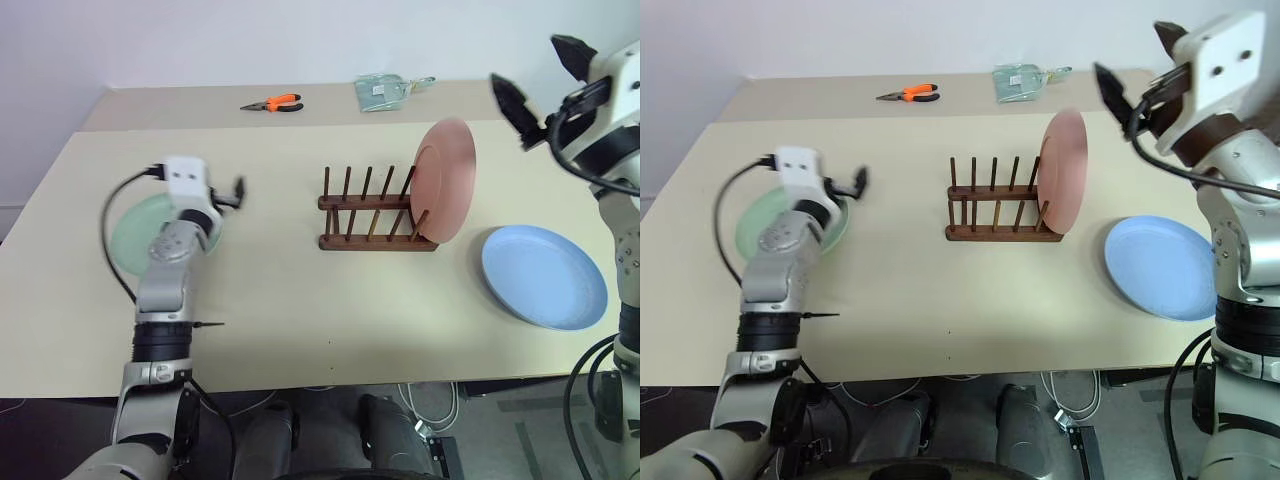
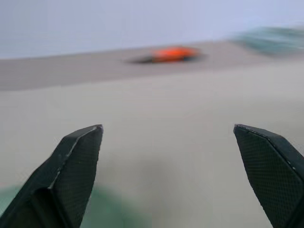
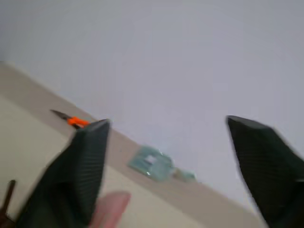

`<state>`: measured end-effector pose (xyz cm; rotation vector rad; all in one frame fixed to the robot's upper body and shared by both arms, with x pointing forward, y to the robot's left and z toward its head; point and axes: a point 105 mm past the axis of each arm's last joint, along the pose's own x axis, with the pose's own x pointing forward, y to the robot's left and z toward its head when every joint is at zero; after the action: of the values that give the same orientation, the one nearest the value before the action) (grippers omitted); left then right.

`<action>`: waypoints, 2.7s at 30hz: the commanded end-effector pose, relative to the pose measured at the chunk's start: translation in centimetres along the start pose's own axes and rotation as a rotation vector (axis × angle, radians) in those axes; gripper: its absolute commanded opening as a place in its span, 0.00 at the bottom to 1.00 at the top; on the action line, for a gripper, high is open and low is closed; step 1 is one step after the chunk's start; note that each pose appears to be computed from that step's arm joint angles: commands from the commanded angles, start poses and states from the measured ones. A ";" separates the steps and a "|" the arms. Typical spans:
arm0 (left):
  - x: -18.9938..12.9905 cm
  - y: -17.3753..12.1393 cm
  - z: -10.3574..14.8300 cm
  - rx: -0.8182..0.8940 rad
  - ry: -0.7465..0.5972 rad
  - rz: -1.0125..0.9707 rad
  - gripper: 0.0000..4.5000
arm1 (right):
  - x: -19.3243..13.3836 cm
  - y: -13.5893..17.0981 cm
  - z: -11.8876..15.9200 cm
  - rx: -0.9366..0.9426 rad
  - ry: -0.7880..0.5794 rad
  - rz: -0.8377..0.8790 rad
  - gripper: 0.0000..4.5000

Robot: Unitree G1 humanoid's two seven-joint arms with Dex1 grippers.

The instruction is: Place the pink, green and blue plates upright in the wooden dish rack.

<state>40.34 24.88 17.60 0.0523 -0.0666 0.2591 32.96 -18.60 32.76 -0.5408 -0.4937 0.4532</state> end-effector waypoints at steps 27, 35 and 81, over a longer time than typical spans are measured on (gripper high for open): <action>-3.3 -3.7 5.9 -0.319 -0.069 -0.269 0.01 | 1.2 18.3 -0.9 -0.132 -0.017 0.646 1.00; -6.3 -10.3 11.3 -0.300 -0.205 -0.569 0.01 | 4.8 18.5 -2.0 -0.400 -0.022 0.551 1.00; -17.3 -13.0 -0.9 0.053 0.062 -1.333 0.66 | 1.0 10.8 -1.5 0.949 0.092 0.154 0.18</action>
<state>27.45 8.54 13.81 0.1054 0.0975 -1.0523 32.00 -10.70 24.44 0.3425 -0.0589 0.7101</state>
